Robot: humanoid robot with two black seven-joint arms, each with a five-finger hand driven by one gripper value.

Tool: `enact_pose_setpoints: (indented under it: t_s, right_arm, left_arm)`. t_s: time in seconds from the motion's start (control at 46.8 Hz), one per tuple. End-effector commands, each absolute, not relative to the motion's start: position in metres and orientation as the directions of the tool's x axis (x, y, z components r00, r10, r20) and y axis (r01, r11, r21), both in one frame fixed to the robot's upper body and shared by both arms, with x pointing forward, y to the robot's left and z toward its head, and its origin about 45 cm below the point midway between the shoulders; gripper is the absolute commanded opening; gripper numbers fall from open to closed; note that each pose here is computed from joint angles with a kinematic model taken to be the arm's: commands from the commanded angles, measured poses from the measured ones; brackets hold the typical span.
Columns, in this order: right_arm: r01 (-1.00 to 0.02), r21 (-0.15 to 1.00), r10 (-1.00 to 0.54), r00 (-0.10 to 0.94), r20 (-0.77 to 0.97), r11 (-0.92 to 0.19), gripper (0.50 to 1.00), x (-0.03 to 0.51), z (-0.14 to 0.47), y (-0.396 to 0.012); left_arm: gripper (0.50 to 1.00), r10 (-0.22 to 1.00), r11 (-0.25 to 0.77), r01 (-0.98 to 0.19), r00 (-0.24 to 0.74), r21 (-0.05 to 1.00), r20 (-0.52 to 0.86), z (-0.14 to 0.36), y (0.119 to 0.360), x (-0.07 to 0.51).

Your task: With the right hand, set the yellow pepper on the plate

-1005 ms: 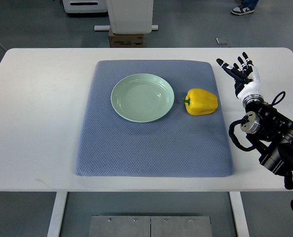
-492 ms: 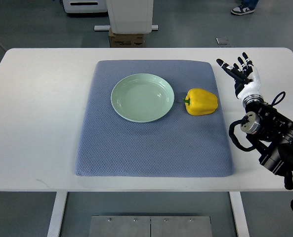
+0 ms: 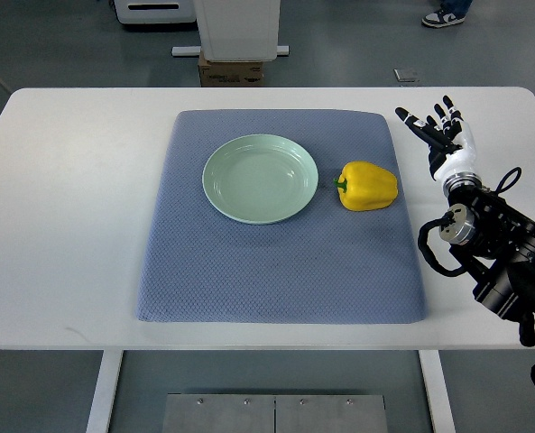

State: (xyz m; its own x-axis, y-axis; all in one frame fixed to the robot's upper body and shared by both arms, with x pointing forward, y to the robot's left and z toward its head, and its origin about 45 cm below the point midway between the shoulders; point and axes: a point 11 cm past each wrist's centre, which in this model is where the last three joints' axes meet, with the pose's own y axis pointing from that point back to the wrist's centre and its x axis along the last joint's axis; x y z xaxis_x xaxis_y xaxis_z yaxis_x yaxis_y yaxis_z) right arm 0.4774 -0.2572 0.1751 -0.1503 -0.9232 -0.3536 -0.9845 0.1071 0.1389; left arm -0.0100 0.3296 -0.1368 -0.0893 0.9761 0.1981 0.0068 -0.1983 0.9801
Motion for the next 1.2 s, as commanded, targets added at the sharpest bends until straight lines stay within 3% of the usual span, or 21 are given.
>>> enact_pose_setpoints:
  t_s: [0.0,1.176]
  right_arm:
    - [-0.985,0.138,-0.923,-0.15,-0.354,0.107,1.0,0.4777,0.1757,-0.257]
    - [-0.985,0.139,-0.923,-0.15,-0.354,0.107,1.0,0.4776,0.1753,-0.2566]
  left_arm:
    - [1.0,0.976,-0.199,0.007,-0.089,0.98,0.199,-0.1368,0.3296,-0.01]
    - [1.0,0.976,-0.197,0.007,-0.089,0.98,0.197,-0.1368,0.3295,-0.01]
